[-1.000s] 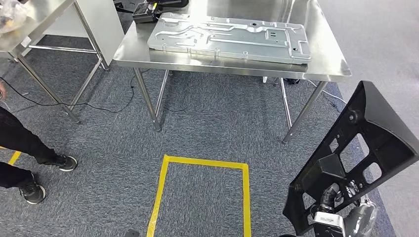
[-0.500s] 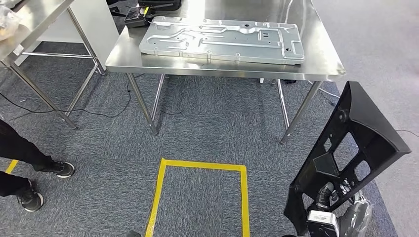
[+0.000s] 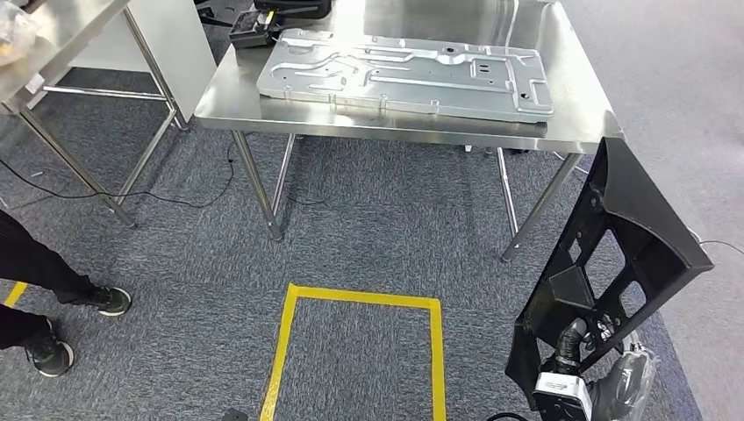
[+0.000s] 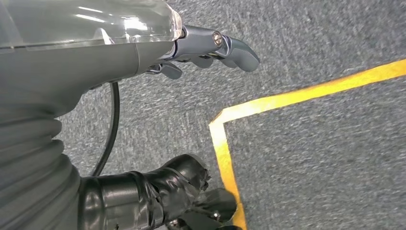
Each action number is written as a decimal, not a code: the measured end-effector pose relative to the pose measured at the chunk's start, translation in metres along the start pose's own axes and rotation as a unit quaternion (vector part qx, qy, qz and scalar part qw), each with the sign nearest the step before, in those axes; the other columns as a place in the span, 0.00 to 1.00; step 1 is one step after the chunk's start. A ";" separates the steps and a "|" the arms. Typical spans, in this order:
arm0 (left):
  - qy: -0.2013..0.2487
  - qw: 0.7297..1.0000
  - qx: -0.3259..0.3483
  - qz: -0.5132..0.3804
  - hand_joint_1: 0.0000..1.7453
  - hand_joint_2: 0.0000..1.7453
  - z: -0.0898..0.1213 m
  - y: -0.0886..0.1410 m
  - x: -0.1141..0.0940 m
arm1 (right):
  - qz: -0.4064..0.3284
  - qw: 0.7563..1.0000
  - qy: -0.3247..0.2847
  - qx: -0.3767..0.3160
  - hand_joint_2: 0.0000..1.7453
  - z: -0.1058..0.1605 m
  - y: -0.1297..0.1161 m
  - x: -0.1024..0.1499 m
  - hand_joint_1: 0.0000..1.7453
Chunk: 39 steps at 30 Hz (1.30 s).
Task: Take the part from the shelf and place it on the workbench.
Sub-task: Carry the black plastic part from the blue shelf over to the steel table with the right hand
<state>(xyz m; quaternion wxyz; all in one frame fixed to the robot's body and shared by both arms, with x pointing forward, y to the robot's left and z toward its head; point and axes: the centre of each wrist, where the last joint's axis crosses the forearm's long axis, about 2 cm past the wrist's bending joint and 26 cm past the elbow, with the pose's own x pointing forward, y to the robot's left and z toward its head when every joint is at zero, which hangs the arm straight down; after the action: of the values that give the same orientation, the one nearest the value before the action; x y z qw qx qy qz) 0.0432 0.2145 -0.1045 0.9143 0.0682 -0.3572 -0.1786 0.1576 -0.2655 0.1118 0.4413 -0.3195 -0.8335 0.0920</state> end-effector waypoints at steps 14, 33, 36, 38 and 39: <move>-0.003 1.000 -0.004 -0.005 0.00 1.00 0.000 0.001 -0.001 | 0.013 0.999 -0.027 -0.015 1.00 -0.013 0.003 0.004 1.00; -0.007 1.000 -0.011 -0.011 0.00 1.00 -0.001 0.001 0.001 | 0.025 0.998 -0.047 -0.040 1.00 -0.028 -0.001 0.004 1.00; -0.008 1.000 -0.012 -0.012 0.00 1.00 -0.002 0.001 0.002 | 0.027 0.997 -0.051 -0.045 1.00 -0.030 -0.002 0.005 1.00; -0.009 1.000 -0.012 -0.012 0.00 1.00 -0.002 0.001 0.002 | 0.027 0.997 -0.057 -0.050 1.00 -0.033 -0.003 0.007 1.00; -0.009 1.000 -0.012 -0.013 0.00 1.00 -0.002 0.001 0.002 | 0.027 0.996 -0.060 -0.052 1.00 -0.034 -0.004 0.008 1.00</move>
<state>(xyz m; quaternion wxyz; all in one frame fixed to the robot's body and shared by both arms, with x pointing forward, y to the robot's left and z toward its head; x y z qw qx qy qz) 0.0467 0.2147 -0.1042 0.9094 0.0603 -0.3624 -0.1948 0.1801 -0.2681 0.1390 0.3706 -0.3584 -0.8532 0.0795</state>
